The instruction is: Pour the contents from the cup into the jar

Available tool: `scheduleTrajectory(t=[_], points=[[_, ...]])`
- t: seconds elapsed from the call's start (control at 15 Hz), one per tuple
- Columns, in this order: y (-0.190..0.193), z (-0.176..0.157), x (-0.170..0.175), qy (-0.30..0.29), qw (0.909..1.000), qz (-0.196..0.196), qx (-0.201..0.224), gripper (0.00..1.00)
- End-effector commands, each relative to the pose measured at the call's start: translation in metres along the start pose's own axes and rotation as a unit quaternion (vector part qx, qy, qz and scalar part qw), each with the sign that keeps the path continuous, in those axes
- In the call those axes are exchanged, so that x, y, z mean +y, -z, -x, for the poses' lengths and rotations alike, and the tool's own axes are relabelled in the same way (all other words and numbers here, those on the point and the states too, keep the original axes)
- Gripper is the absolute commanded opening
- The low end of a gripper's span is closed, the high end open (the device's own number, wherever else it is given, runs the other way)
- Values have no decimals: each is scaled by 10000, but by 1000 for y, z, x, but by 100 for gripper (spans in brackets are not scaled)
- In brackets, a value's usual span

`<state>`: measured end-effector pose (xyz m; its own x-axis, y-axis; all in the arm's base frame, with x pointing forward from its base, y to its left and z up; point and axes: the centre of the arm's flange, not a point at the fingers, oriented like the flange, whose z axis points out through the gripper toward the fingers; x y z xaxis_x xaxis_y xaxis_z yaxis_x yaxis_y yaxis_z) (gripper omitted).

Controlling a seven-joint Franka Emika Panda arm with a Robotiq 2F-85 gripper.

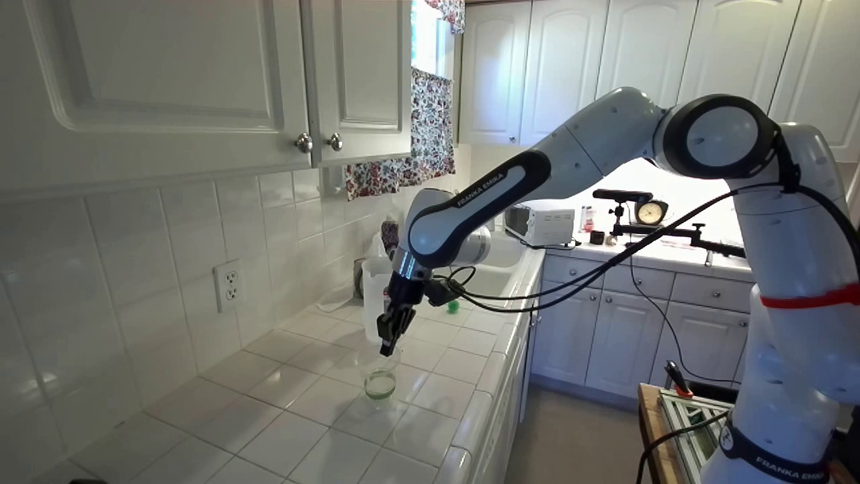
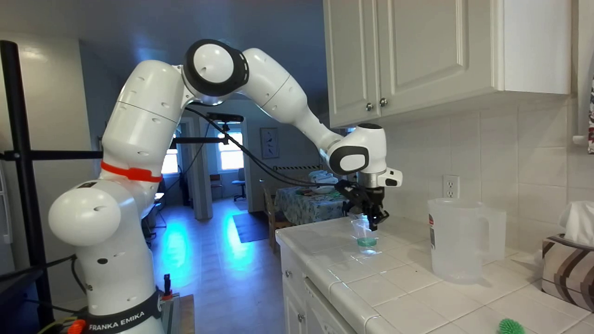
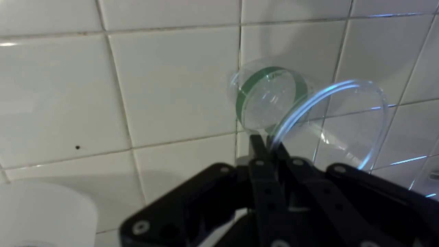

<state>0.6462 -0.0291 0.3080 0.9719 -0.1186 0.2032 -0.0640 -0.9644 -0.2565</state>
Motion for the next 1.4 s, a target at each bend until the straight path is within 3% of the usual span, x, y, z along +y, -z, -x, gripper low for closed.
scheduleTrajectory(t=[0.0, 0.4, 0.6, 0.87, 1.07, 1.33], points=[[-1, -3, 5, 88, 9999, -93, -36, 38], [7, -2, 4, 85, 9999, -43, 124, 81], [21, -1, 2, 98, 9991, 250, 340, 100], [43, -5, 5, 452, 9906, 1032, 773, 100], [57, -6, 7, 464, 9878, 1373, 562, 100], [80, -1, 9, 435, 9900, 1341, 86, 100]])
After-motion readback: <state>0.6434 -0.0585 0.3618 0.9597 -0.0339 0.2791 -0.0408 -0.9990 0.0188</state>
